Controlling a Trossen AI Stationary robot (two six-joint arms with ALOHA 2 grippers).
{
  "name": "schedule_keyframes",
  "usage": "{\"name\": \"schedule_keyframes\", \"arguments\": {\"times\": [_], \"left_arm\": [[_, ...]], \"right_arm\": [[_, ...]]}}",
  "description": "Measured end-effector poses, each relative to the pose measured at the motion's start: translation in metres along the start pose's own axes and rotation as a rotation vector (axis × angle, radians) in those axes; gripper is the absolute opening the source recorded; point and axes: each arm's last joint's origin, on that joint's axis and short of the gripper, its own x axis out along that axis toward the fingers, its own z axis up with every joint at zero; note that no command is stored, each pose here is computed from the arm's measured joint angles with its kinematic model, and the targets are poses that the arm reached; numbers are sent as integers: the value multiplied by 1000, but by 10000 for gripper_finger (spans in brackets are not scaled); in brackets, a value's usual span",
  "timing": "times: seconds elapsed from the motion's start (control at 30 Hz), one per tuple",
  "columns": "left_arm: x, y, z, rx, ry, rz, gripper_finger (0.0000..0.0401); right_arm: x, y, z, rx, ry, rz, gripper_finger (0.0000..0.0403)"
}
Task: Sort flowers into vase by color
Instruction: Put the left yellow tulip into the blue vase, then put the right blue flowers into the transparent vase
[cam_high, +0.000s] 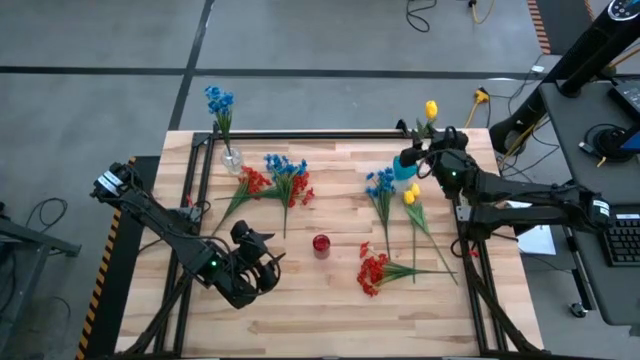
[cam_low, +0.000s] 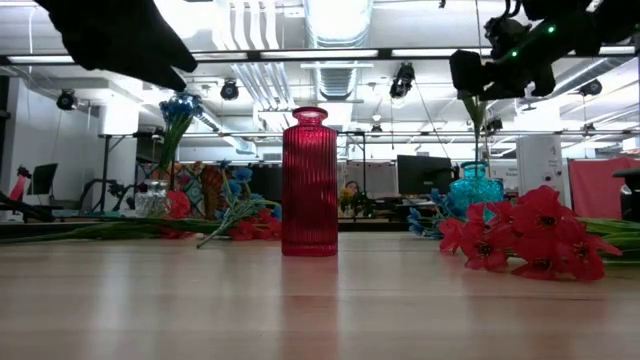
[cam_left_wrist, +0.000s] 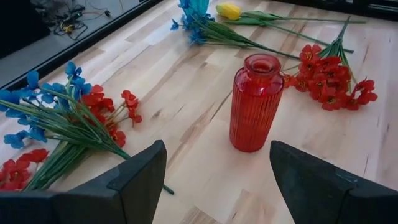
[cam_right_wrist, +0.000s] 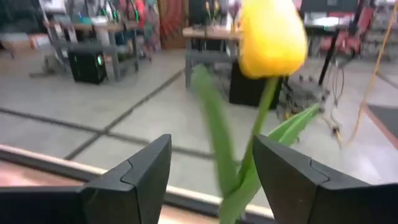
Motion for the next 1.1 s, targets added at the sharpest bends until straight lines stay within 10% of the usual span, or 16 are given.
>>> {"name": "schedule_keyframes", "arguments": {"times": [0.87,1.1], "left_arm": [[8,36,-5,-223,332,207,268],[16,39,-3,140,508,96,268]], "right_arm": [[-14,-7,14,83,484,86,231],[-17,-5,5,141,651,162,228]]}}
